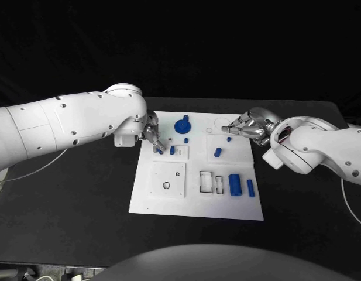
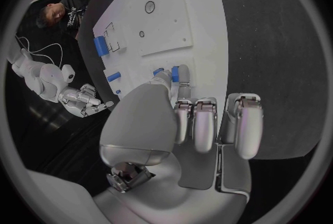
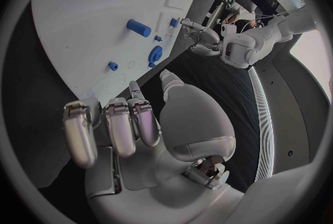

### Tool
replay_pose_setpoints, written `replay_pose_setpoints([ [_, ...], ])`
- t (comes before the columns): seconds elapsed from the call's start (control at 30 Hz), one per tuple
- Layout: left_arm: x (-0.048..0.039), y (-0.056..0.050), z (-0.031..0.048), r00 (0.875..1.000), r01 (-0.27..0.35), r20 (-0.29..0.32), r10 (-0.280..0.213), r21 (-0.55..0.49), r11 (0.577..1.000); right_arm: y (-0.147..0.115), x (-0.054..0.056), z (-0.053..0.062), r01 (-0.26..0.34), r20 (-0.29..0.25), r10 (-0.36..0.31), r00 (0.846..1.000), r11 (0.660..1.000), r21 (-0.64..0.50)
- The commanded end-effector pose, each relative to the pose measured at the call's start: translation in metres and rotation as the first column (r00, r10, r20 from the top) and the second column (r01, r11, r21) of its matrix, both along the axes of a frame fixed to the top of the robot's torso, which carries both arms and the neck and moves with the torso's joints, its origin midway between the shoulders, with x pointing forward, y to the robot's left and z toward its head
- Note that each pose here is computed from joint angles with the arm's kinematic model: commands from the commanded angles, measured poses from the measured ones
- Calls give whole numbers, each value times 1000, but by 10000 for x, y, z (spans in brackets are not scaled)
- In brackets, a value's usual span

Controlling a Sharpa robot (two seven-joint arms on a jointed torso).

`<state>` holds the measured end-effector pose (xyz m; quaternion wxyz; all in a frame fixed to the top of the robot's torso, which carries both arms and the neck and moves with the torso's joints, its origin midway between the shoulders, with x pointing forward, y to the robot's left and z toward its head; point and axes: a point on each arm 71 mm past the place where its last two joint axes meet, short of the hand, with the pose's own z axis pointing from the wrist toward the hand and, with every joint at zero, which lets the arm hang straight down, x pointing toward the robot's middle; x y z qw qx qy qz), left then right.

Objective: Assemble the parts on the task board

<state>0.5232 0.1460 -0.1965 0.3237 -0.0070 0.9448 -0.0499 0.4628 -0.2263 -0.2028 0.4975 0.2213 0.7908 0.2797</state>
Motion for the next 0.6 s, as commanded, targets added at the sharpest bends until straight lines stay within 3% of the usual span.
replay_pose_setpoints([
  [0.03,3,30,-15,1000,-21,-4,22,71,997,16,-1,1,-11,7,11,1000,1000,-4],
  [0.6,40,-2,-34,1000,-21,9,20,62,998,15,-1,0,-11,7,11,1000,1000,-5],
])
